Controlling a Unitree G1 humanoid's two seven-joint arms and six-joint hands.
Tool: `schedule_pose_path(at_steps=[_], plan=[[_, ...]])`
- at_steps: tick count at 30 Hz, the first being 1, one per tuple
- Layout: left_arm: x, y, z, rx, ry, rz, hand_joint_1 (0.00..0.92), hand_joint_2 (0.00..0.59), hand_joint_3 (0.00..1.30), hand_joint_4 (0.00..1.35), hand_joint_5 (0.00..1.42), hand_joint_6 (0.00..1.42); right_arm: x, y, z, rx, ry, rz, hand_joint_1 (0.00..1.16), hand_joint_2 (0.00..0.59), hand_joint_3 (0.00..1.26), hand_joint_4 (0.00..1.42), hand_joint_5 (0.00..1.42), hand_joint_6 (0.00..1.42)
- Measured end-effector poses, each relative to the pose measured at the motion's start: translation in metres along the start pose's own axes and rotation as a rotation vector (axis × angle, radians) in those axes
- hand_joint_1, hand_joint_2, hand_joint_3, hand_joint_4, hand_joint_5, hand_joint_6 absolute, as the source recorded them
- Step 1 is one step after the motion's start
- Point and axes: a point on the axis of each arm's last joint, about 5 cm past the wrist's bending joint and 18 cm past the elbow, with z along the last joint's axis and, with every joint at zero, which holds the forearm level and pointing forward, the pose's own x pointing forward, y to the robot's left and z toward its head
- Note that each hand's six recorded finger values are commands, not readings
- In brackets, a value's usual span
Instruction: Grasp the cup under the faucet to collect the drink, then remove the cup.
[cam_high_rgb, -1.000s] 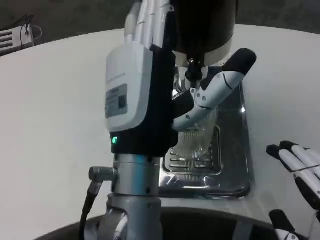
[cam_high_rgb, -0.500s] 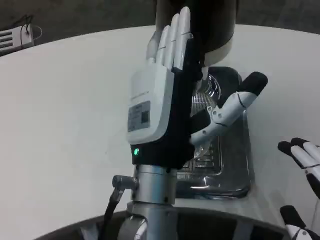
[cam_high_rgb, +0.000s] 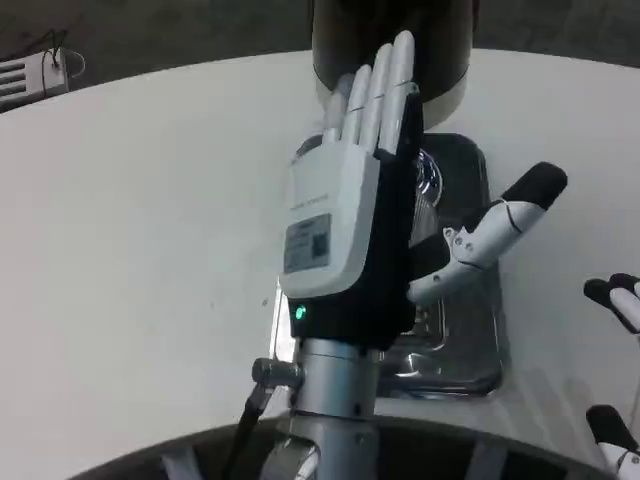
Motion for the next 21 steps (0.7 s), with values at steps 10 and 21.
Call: schedule_pose_path(at_steps=[10,21], plan=[[0.002,-0.001,0.0065,0.039,-0.017,-0.055,0.0,0.155,0.0,0.0,0.04,0.0,0.0,-0.0003,-0.0003,0.005,-0.012,-0.003,0.16,0.495,0.13,0.11,0.17,0.25],[0.004,0.003,0.0131,0.077,-0.029,-0.105,0.0,0.154,0.0,0.0,0.08,0.0,0.001,-0.0005,-0.0004,0.018,-0.01,-0.013,0.16,0.495,0.13,0.11,0.17,0.26]])
